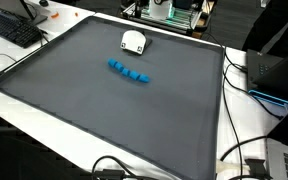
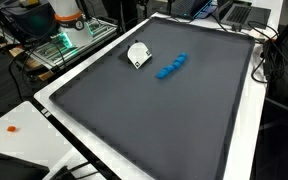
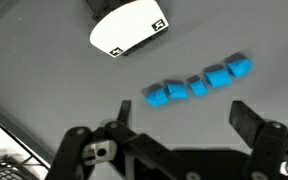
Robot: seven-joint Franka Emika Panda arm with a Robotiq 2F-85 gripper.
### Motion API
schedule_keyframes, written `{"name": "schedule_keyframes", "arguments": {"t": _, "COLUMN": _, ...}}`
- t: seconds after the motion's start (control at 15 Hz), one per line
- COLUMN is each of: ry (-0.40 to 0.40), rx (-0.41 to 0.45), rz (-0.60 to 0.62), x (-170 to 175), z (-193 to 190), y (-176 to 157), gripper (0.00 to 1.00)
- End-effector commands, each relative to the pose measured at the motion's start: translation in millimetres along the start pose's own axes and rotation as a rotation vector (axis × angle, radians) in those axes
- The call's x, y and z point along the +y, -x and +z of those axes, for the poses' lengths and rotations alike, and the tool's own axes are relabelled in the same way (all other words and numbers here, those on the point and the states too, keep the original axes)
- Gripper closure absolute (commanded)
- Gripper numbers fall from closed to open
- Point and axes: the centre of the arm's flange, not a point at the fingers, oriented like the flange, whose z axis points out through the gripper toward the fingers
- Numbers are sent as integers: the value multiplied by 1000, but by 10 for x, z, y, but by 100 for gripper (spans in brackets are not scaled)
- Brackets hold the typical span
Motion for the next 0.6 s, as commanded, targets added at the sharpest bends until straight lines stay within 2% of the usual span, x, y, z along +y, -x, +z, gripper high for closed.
{"name": "schedule_keyframes", "arguments": {"t": 0.0, "ry": -50, "rx": 16, "rz": -199, "x": -106, "z": -36, "y": 50, "gripper": 0}}
{"name": "schedule_keyframes", "arguments": {"t": 0.27, "ry": -118, "rx": 33, "rz": -403, "x": -245, "z": -49, "y": 92, "gripper": 0}}
{"name": "schedule_keyframes", "arguments": {"t": 0.33, "ry": -80, "rx": 41, "rz": -327, "x": -224, "z": -78, "y": 76, "gripper": 0}}
{"name": "schedule_keyframes", "arguments": {"t": 0.53, "ry": -85, "rx": 42, "rz": -336, "x": -229, "z": -83, "y": 73, "gripper": 0}}
